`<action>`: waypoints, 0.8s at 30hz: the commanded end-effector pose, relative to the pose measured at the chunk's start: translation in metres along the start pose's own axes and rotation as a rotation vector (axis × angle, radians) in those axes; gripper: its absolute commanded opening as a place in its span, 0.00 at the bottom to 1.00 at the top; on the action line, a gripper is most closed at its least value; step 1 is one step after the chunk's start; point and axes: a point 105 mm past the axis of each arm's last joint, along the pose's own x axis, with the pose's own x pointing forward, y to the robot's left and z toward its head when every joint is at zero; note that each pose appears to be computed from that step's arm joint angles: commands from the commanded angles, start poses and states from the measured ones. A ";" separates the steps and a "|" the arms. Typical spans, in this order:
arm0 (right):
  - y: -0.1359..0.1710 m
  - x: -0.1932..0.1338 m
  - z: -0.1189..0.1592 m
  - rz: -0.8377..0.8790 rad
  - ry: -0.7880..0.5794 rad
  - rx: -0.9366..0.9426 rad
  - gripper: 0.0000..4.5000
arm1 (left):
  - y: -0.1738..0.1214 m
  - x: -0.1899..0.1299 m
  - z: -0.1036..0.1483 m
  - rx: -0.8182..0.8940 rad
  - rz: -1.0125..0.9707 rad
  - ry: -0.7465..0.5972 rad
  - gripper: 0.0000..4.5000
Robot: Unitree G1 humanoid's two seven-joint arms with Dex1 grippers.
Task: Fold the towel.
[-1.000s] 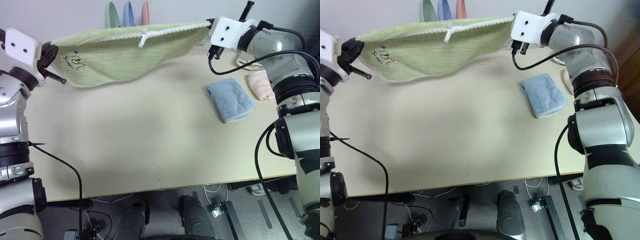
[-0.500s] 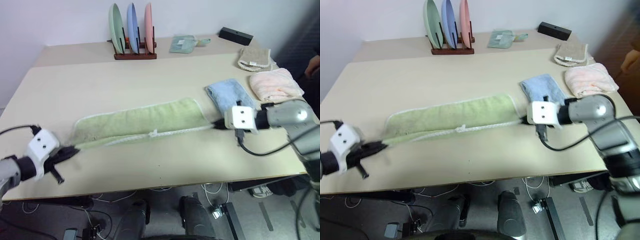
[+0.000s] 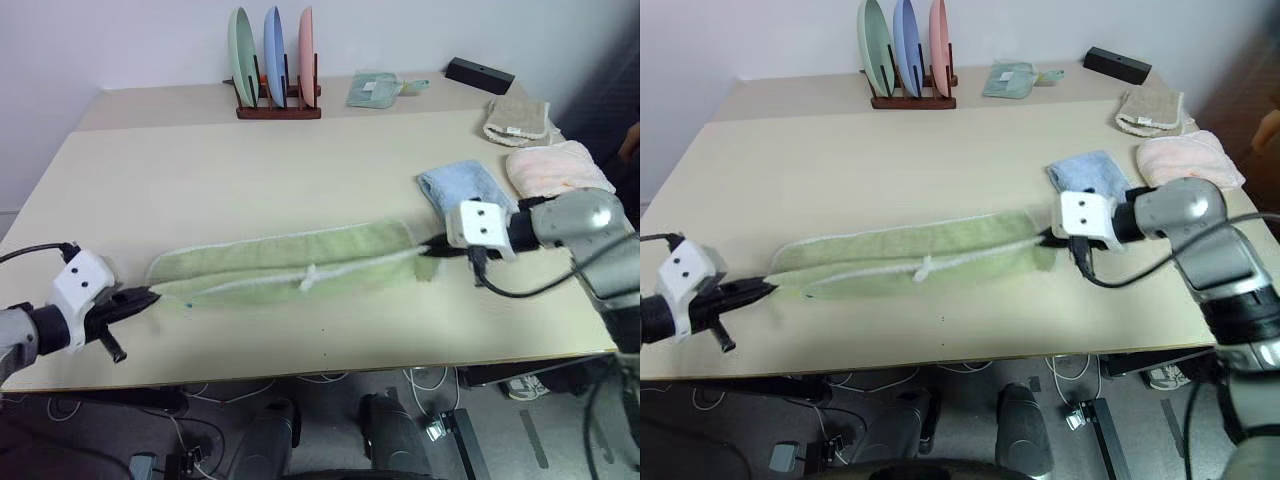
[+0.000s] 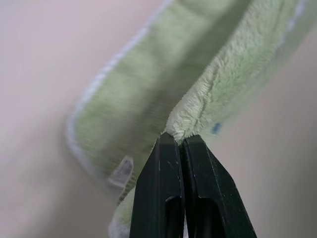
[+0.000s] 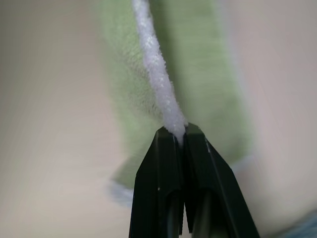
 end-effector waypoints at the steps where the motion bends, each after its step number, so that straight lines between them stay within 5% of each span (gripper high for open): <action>1: -0.025 0.013 -0.007 -0.063 0.036 -0.049 0.01 | 0.020 0.012 -0.004 0.050 0.068 0.009 0.00; 20: -0.049 0.042 -0.027 -0.144 0.045 -0.038 0.01 | 0.039 0.047 -0.016 -0.020 0.110 -0.023 0.00; 24: -0.058 0.039 -0.026 -0.210 0.043 -0.039 0.28 | 0.047 0.044 -0.014 -0.036 0.164 -0.039 0.29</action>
